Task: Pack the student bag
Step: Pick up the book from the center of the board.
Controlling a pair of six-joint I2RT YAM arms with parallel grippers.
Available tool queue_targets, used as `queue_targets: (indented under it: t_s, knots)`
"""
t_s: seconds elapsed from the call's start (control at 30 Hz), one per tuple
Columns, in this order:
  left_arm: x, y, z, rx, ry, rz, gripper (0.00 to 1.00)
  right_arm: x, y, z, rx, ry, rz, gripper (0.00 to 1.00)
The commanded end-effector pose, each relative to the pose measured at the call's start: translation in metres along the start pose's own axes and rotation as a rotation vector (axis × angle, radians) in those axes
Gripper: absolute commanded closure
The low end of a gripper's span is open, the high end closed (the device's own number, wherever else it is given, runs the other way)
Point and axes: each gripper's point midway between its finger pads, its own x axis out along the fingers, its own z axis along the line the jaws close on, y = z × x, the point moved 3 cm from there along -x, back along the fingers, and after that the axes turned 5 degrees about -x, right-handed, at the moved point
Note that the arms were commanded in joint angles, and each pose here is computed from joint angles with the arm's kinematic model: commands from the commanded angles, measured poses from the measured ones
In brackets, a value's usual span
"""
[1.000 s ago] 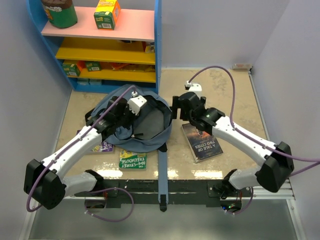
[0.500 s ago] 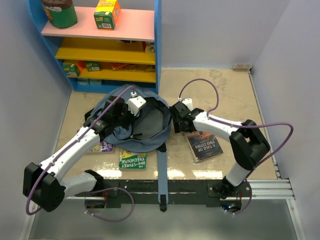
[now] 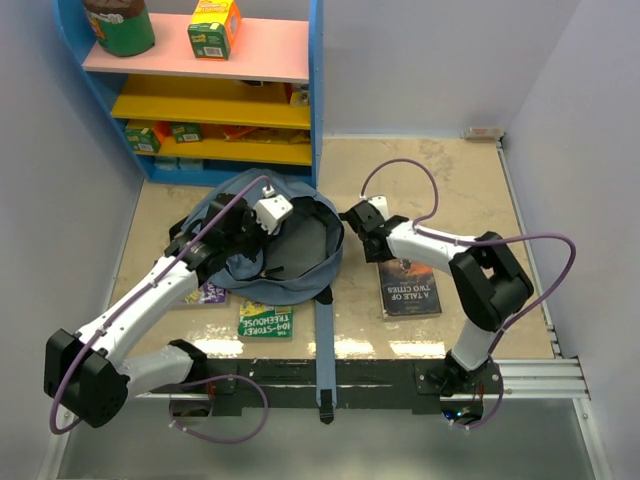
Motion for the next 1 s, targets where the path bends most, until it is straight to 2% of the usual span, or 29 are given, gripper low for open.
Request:
queue_targets:
  t_s: [0.0,0.1,0.13,0.3,0.4,0.53,0.57,0.77,0.83,0.97]
  knots:
    - [-0.009,-0.012,0.009,0.031,-0.040,-0.059,1.00,0.028,0.040,0.007,-0.005,-0.082,0.172,0.70]
    - [-0.010,-0.012,0.009,0.036,-0.036,-0.057,1.00,0.031,0.046,0.006,0.009,-0.102,0.189,0.84]
    - [-0.010,-0.011,0.009,0.037,-0.036,-0.055,1.00,0.031,0.046,0.006,0.015,-0.107,0.189,0.98]
    - [-0.012,-0.012,0.009,0.041,-0.036,-0.061,1.00,0.027,0.041,0.006,0.033,-0.136,0.166,1.00]
    - [-0.012,-0.012,0.008,0.035,-0.030,-0.065,1.00,0.008,0.016,0.000,0.061,-0.131,0.051,1.00]
    - [-0.009,-0.010,0.007,0.035,-0.027,-0.064,1.00,-0.056,-0.039,-0.012,0.073,-0.122,-0.196,1.00]
    - [-0.007,-0.010,0.007,0.036,-0.023,-0.062,1.00,-0.084,-0.060,-0.019,0.077,-0.115,-0.284,1.00]
    - [-0.001,-0.005,0.005,0.048,-0.008,-0.053,1.00,-0.202,-0.116,-0.028,0.040,-0.084,-0.581,1.00]
    - [0.000,-0.003,0.004,0.050,-0.005,-0.051,1.00,-0.233,-0.125,-0.023,0.023,-0.126,-0.642,1.00]
    - [0.004,0.009,0.002,0.051,0.002,-0.030,1.00,-0.286,-0.144,-0.023,-0.017,-0.079,-0.721,1.00]
